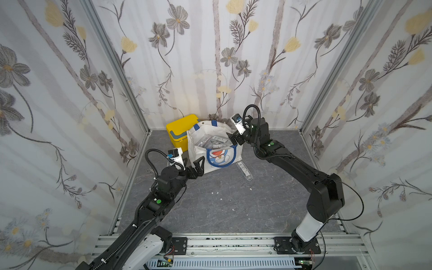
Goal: Put the compass set into the canvas bag
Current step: Pick up the compass set at the center of the board.
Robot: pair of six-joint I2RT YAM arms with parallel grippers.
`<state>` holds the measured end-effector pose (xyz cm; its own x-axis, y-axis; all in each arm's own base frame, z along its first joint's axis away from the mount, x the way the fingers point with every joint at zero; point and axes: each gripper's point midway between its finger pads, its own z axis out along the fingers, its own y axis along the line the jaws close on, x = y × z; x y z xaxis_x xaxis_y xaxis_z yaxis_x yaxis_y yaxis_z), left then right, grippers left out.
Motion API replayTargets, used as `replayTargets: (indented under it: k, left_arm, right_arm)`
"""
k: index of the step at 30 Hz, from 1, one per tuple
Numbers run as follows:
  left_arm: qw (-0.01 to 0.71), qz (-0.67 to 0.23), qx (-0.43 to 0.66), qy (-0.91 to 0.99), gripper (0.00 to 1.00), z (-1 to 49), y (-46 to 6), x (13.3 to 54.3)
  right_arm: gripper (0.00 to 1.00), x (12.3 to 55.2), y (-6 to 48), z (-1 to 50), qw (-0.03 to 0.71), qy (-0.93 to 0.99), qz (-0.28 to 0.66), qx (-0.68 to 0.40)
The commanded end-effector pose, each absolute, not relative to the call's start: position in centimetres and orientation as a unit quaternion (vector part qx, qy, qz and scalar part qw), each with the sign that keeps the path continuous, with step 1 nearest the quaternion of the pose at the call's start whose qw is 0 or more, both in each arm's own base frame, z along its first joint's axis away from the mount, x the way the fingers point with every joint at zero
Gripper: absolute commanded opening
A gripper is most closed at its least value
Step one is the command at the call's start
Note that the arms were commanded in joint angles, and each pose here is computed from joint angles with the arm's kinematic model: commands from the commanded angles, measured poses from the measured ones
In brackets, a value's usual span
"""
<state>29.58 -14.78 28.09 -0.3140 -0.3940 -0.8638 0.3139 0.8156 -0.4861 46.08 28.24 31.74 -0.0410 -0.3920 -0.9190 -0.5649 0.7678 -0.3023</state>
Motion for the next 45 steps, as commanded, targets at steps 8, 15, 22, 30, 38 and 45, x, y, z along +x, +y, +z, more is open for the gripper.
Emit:
replayTargets:
  k: [8,15,22,30,38,45]
  left_arm:
    - [0.559,-0.388,0.067,0.730,1.00,28.7,-19.6,29.4]
    - [0.542,-0.426,0.076,0.721,1.00,27.8,-21.4,29.6]
    - [0.514,-0.451,0.095,0.724,1.00,26.4,-23.4,29.4]
    - [0.502,-0.449,0.098,0.733,1.00,25.2,-24.5,29.4]
    - [0.509,-0.428,0.087,0.742,1.00,24.9,-23.9,29.6]
    - [0.513,-0.410,0.080,0.750,1.00,24.6,-23.2,29.8]
  right_arm:
    - [1.00,42.5,19.4,32.1,0.651,0.748,0.032,-0.126]
    - [0.99,40.1,17.9,25.9,0.585,0.803,0.047,-0.099]
    - [0.99,38.8,17.6,20.2,0.539,0.836,0.066,-0.085]
    - [0.98,39.3,18.0,14.8,0.471,0.877,0.060,-0.075]
    - [0.86,40.0,20.1,9.3,0.390,0.912,0.071,-0.105]
    - [0.83,40.0,20.6,6.4,0.355,0.925,0.068,-0.117]
